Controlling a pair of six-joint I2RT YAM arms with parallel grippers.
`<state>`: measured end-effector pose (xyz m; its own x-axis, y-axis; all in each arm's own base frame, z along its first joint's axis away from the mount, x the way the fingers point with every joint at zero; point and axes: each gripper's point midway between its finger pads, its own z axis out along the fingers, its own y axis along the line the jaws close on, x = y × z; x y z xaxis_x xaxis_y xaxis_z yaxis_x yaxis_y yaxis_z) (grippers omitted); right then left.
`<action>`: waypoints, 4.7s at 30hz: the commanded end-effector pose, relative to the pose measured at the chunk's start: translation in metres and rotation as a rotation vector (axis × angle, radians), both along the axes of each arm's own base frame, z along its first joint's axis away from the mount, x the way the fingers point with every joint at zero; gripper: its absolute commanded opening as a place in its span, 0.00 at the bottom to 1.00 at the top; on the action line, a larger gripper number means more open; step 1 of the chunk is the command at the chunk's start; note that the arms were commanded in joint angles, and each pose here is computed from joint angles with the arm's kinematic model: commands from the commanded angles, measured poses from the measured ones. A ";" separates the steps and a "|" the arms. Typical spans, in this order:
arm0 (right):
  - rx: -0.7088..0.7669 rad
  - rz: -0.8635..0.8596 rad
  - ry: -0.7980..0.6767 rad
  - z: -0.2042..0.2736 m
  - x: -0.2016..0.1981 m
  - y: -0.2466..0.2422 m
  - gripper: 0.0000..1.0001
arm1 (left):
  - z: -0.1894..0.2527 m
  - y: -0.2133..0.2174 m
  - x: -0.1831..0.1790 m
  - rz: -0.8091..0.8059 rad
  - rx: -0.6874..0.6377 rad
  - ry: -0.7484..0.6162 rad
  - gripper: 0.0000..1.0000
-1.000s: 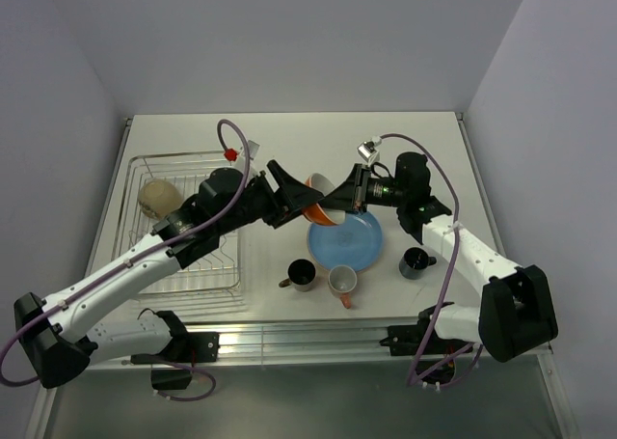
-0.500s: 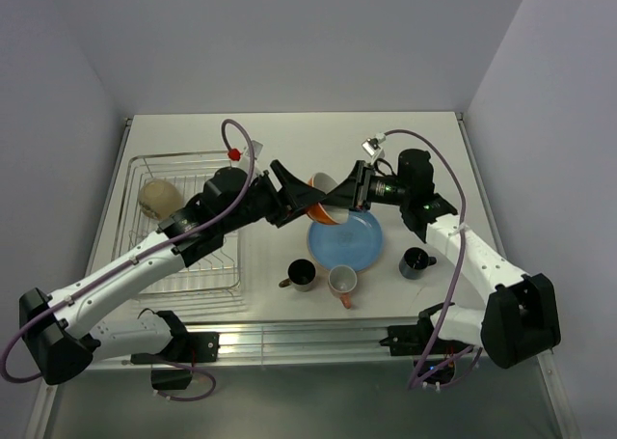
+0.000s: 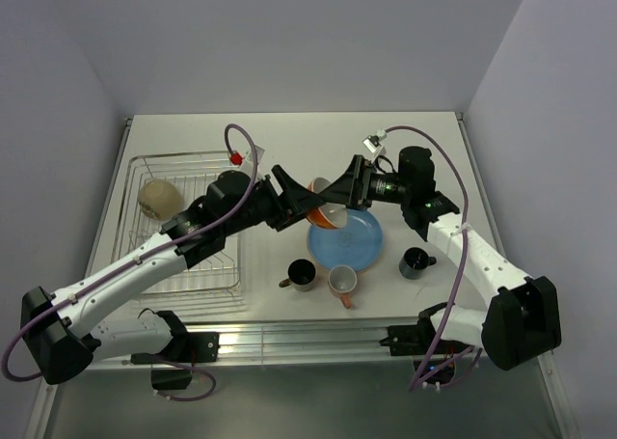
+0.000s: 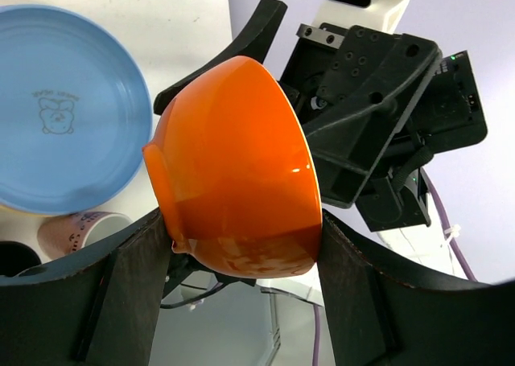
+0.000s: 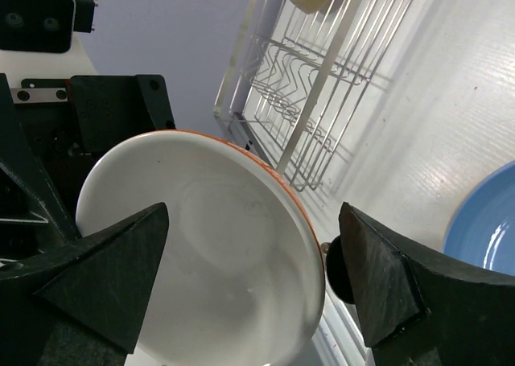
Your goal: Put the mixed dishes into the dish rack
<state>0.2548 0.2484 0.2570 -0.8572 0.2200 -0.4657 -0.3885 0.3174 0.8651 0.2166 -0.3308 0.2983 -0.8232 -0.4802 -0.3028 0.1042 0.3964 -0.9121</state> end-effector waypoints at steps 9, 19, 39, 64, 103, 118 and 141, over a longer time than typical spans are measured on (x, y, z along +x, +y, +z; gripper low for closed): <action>-0.001 -0.040 -0.093 0.020 0.005 -0.009 0.97 | 0.024 0.040 0.007 0.097 0.019 -0.077 0.00; -0.084 -0.154 -0.059 -0.007 0.017 -0.032 0.98 | 0.014 0.114 0.023 0.303 0.272 -0.085 0.00; -0.105 -0.162 -0.041 -0.023 0.015 -0.042 0.97 | -0.030 0.268 0.069 0.586 1.024 0.095 0.00; -0.189 -0.192 -0.039 -0.048 0.023 -0.049 0.96 | -0.116 0.311 0.167 0.515 1.295 0.311 0.00; -0.182 -0.201 -0.061 -0.044 0.002 -0.054 0.95 | -0.166 0.318 0.188 0.460 1.433 0.411 0.99; -0.217 -0.247 -0.080 -0.037 -0.005 -0.063 0.95 | -0.118 0.293 0.187 0.476 1.291 0.286 0.99; -0.546 -0.328 -0.176 -0.056 -0.044 -0.056 1.00 | 0.003 0.193 0.078 0.362 0.638 -0.108 0.96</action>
<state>0.2039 0.1972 0.1838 -0.7373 0.1536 -0.6579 -0.3253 0.7728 0.5449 0.3040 -0.1105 0.3024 -0.5705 -0.3895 -0.7231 -0.1263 0.9115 -0.3913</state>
